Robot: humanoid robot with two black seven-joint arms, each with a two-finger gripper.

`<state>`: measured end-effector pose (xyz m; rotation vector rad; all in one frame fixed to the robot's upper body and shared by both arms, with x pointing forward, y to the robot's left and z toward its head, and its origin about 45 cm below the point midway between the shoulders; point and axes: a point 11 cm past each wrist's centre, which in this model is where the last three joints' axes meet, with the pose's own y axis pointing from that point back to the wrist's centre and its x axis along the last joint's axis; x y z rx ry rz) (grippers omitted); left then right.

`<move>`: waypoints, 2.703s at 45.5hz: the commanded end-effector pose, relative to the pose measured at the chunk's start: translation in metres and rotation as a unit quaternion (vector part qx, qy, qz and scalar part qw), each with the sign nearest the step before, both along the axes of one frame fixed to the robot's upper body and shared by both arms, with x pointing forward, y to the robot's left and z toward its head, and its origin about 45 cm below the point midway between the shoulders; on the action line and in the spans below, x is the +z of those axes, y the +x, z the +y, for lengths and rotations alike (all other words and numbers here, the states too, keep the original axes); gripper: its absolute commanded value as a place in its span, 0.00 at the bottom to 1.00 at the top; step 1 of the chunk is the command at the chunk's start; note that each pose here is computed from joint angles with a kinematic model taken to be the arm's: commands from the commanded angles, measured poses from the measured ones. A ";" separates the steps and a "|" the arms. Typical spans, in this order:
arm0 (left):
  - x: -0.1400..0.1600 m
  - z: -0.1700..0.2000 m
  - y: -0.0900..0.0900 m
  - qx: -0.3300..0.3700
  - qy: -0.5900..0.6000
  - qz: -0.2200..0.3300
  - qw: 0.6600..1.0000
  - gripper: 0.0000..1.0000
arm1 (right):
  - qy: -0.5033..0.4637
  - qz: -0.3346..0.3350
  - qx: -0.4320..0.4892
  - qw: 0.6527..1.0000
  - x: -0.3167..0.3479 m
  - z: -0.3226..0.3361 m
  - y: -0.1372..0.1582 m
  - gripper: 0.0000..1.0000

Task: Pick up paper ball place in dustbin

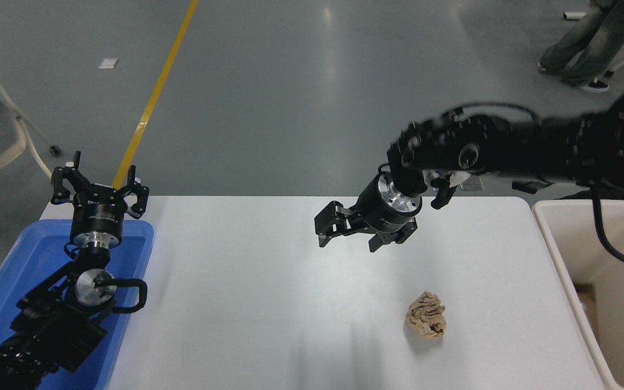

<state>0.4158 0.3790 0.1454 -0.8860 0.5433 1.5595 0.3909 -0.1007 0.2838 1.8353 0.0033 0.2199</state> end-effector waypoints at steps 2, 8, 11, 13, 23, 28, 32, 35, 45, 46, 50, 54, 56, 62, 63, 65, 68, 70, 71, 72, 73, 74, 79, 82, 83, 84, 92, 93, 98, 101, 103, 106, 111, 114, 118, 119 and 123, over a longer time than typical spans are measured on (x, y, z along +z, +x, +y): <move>0.000 0.000 0.000 0.000 0.000 0.000 1.000 0.99 | -0.028 -0.067 -0.003 0.997 0.108 -0.027 0.009 1.00; 0.000 0.000 0.000 0.000 0.000 0.000 1.000 0.99 | -0.033 -0.105 -0.028 0.994 0.140 -0.063 0.016 1.00; 0.000 0.000 0.000 0.000 0.000 0.000 1.000 0.99 | -0.047 -0.123 -0.027 0.991 0.157 -0.084 0.012 1.00; 0.000 0.000 0.000 0.000 0.000 0.000 1.000 0.99 | -0.057 -0.126 -0.022 0.990 0.161 -0.096 0.006 1.00; 0.000 0.000 0.000 -0.001 0.001 0.001 1.000 0.99 | -0.073 -0.107 0.003 0.992 0.160 -0.128 -0.032 1.00; 0.000 0.000 0.000 0.001 0.000 0.000 1.000 0.99 | -0.084 -0.096 0.010 0.992 0.151 -0.141 -0.041 1.00; 0.000 0.000 0.000 0.000 0.000 0.000 1.000 0.99 | -0.103 -0.089 0.009 0.991 0.145 -0.151 -0.043 1.00; 0.000 0.000 0.000 0.001 0.000 0.000 1.000 0.99 | -0.113 -0.083 0.006 0.990 0.141 -0.157 -0.045 1.00; 0.000 0.000 0.000 0.000 0.000 0.000 1.000 0.99 | -0.163 -0.069 0.019 0.984 0.126 -0.171 -0.046 1.00; 0.000 0.000 0.000 0.000 0.000 0.000 1.000 0.99 | -0.175 -0.068 0.023 0.982 0.125 -0.174 -0.046 1.00; 0.000 0.000 0.000 0.000 0.000 0.000 1.000 0.99 | -0.212 -0.063 0.038 0.974 0.118 -0.181 -0.046 1.00; 0.000 0.000 0.000 0.000 0.000 0.000 1.000 0.99 | -0.221 -0.055 0.033 0.973 0.115 -0.186 -0.047 1.00; 0.000 0.000 0.000 0.000 0.000 0.000 1.000 0.99 | -0.219 -0.054 0.030 0.974 0.114 -0.187 -0.047 1.00; 0.000 0.000 0.000 0.000 0.000 0.000 1.000 0.99 | -0.201 -0.038 0.012 0.979 0.107 -0.187 -0.049 1.00; 0.000 0.000 0.000 0.000 0.000 0.001 1.000 0.99 | -0.196 -0.036 0.009 0.980 0.106 -0.186 -0.049 1.00; 0.000 0.000 0.000 0.000 0.000 0.000 1.000 0.99 | -0.185 -0.029 0.003 0.982 0.102 -0.182 -0.049 1.00; 0.000 0.000 0.000 0.000 0.000 0.000 1.000 0.99 | -0.174 -0.018 -0.001 0.985 0.094 -0.178 -0.049 1.00; 0.000 0.000 0.000 -0.001 0.001 0.000 1.000 0.99 | -0.176 -0.010 0.002 0.984 0.086 -0.177 -0.048 1.00; 0.000 0.000 0.000 0.000 0.000 0.000 1.000 0.99 | -0.176 -0.006 0.004 0.984 0.082 -0.176 -0.048 1.00; 0.000 0.000 0.000 0.001 0.000 0.000 1.000 0.99 | -0.177 -0.003 0.006 0.984 0.079 -0.175 -0.047 1.00; 0.000 0.000 0.000 0.000 0.000 0.000 1.000 0.99 | -0.177 0.001 0.007 0.984 0.074 -0.175 -0.047 1.00; 0.001 0.000 0.001 0.000 0.000 -0.001 1.000 0.99 | -0.178 0.004 0.009 0.984 0.071 -0.174 -0.045 1.00; 0.001 -0.001 0.001 -0.001 0.000 0.000 1.000 0.99 | -0.174 0.014 0.006 0.985 0.043 -0.174 -0.038 1.00; 0.000 0.000 0.000 -0.001 0.001 0.000 1.000 0.99 | -0.165 0.016 0.005 0.986 0.022 -0.174 -0.034 1.00; 0.001 0.000 0.001 0.000 0.000 -0.001 1.000 0.99 | -0.159 0.017 0.004 0.987 0.015 -0.174 -0.034 1.00; 0.001 0.000 0.001 -0.001 0.000 -0.001 1.000 0.99 | -0.153 0.016 0.002 0.988 0.007 -0.172 -0.033 1.00; 0.001 -0.001 0.001 -0.001 0.000 0.000 1.000 0.99 | -0.116 0.004 -0.028 0.993 -0.051 -0.174 -0.025 1.00; 0.001 0.000 0.001 -0.001 0.000 -0.001 1.000 0.99 | -0.114 0.006 -0.027 0.993 -0.059 -0.173 -0.026 1.00; 0.001 -0.001 0.001 -0.001 0.000 0.000 1.000 0.99 | -0.115 0.006 -0.017 0.993 -0.095 -0.172 -0.032 1.00; 0.001 -0.001 0.001 -0.001 0.000 0.000 1.000 0.99 | -0.109 0.005 -0.023 0.994 -0.115 -0.172 -0.035 1.00; 0.001 0.000 0.001 -0.001 0.000 -0.001 1.000 0.99 | -0.101 0.006 -0.027 0.994 -0.130 -0.168 -0.037 1.00; 0.001 -0.001 0.001 -0.001 0.000 0.000 1.000 0.99 | -0.094 0.009 -0.033 0.995 -0.149 -0.164 -0.042 1.00; 0.001 -0.001 0.001 -0.001 0.000 0.000 1.000 0.99 | -0.085 0.007 -0.035 0.996 -0.171 -0.156 -0.049 1.00; 0.001 -0.001 0.001 -0.001 0.000 0.000 1.000 0.99 | -0.088 0.007 -0.038 0.995 -0.181 -0.152 -0.051 1.00; 0.000 0.000 0.000 -0.001 0.000 0.001 1.000 0.99 | -0.086 0.005 -0.046 0.995 -0.191 -0.147 -0.052 1.00; 0.001 -0.001 0.001 -0.001 0.000 0.000 1.000 0.99 | -0.085 0.006 -0.047 0.995 -0.194 -0.145 -0.054 1.00; 0.001 -0.001 0.001 -0.001 0.000 0.000 1.000 0.99 | -0.083 0.008 -0.048 0.995 -0.203 -0.141 -0.058 1.00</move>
